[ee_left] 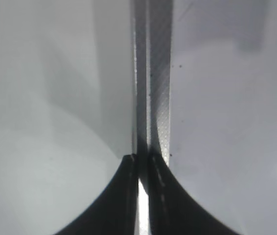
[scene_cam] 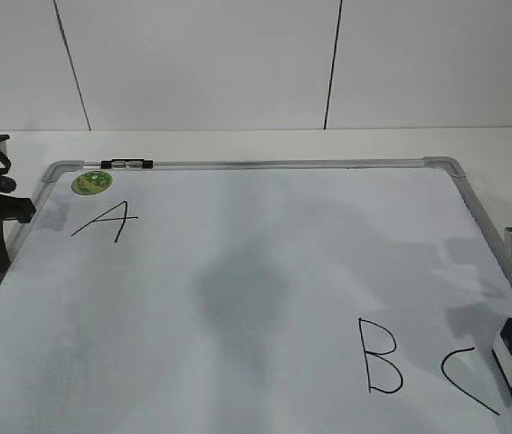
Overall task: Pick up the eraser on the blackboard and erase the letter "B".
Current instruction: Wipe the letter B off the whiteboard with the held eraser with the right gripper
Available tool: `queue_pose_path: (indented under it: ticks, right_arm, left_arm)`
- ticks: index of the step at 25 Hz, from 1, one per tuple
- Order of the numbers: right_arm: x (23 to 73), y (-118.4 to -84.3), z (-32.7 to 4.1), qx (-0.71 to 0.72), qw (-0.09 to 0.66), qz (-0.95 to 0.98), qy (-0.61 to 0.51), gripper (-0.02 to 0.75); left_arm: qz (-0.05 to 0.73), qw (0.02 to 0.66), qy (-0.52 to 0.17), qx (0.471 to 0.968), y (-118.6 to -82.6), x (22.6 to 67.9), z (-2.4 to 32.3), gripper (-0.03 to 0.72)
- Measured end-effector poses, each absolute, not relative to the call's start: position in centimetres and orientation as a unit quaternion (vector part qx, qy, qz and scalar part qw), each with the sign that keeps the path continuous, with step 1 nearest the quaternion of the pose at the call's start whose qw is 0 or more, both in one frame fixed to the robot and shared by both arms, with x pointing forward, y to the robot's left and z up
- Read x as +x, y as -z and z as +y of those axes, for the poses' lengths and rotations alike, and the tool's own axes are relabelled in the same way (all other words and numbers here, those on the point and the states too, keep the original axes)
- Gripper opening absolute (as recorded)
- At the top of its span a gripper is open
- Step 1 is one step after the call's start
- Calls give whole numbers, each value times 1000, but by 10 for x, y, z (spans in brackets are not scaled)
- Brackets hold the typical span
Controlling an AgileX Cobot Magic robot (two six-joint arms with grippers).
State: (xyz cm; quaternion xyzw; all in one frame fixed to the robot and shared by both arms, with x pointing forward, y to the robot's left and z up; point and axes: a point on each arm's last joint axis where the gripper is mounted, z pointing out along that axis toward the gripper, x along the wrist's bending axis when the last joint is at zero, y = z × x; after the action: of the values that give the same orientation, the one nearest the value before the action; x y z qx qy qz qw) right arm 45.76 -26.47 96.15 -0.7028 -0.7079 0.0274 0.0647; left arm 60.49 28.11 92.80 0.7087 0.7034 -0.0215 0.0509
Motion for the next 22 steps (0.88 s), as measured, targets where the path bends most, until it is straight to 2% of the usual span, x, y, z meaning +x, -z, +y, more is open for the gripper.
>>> queue_pose_path:
  ticks: [16,22]
  right_arm:
    - [461,-975,-264,-700,76,-709,-39,542]
    - [479,-1001,-253,-698,60,-714,0,542]
  left_arm:
    - [703,52,21,709,-928,605,281,19]
    - [703,51,22,709,-928,605,281,19]
